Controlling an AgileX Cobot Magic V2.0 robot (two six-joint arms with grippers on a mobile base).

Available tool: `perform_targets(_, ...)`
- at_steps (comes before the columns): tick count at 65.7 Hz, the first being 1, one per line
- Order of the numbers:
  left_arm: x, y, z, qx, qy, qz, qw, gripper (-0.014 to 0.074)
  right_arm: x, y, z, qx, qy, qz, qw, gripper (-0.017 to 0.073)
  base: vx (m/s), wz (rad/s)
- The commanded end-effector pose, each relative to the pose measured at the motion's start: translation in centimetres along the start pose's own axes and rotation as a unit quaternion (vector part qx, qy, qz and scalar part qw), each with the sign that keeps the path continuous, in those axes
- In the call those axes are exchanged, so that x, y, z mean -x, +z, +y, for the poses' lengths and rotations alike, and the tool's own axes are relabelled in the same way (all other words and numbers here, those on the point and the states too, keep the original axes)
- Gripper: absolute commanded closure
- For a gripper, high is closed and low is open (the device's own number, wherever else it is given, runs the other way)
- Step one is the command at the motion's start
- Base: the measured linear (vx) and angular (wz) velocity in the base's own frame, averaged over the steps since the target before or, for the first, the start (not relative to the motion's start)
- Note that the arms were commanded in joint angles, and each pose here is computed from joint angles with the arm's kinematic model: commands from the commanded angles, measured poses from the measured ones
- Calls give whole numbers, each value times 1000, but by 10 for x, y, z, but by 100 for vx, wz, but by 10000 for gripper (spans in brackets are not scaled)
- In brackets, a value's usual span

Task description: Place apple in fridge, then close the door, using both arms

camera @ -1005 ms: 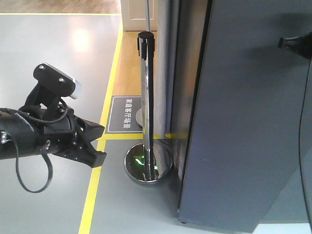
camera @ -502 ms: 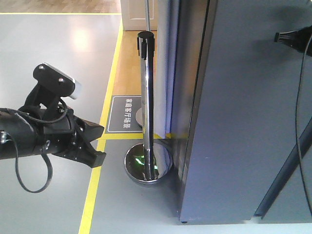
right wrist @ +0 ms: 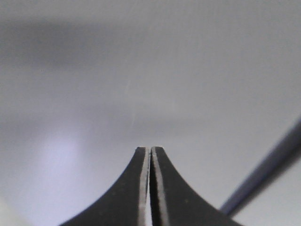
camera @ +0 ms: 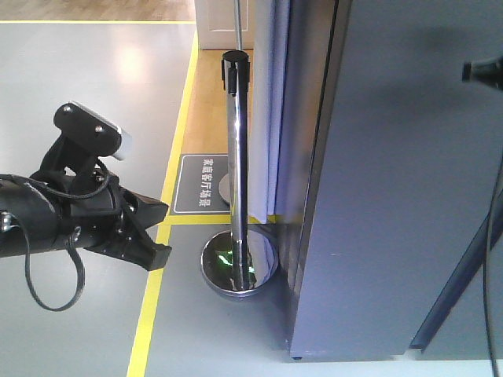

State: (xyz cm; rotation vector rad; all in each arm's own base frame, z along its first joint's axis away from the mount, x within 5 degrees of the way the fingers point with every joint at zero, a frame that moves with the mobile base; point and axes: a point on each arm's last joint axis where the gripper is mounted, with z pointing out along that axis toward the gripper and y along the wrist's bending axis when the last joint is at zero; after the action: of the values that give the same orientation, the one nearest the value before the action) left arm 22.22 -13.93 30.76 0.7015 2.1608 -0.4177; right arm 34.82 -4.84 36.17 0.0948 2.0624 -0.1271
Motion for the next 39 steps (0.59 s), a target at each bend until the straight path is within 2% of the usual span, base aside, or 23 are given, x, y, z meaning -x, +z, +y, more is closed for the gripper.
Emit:
perform_targets(1,15,-12,0,8,-4,-53,999,599,1,-36,-1,-3,-15,-59,998,561,0,0)
perform_targets(12,15,-12,0,8,-4,-53,999,599,-38,-70,1,0,-31,12,999,561,0,0)
perform_targets(25,15,-12,0,8,-4,-53,999,599,-76,-114,2,7,-69,86,994,561,0,0)
perform_targets(39,15,-12,0,8,-4,-53,999,599,-105,-164,3,12,-57,127,990,561,0,0)
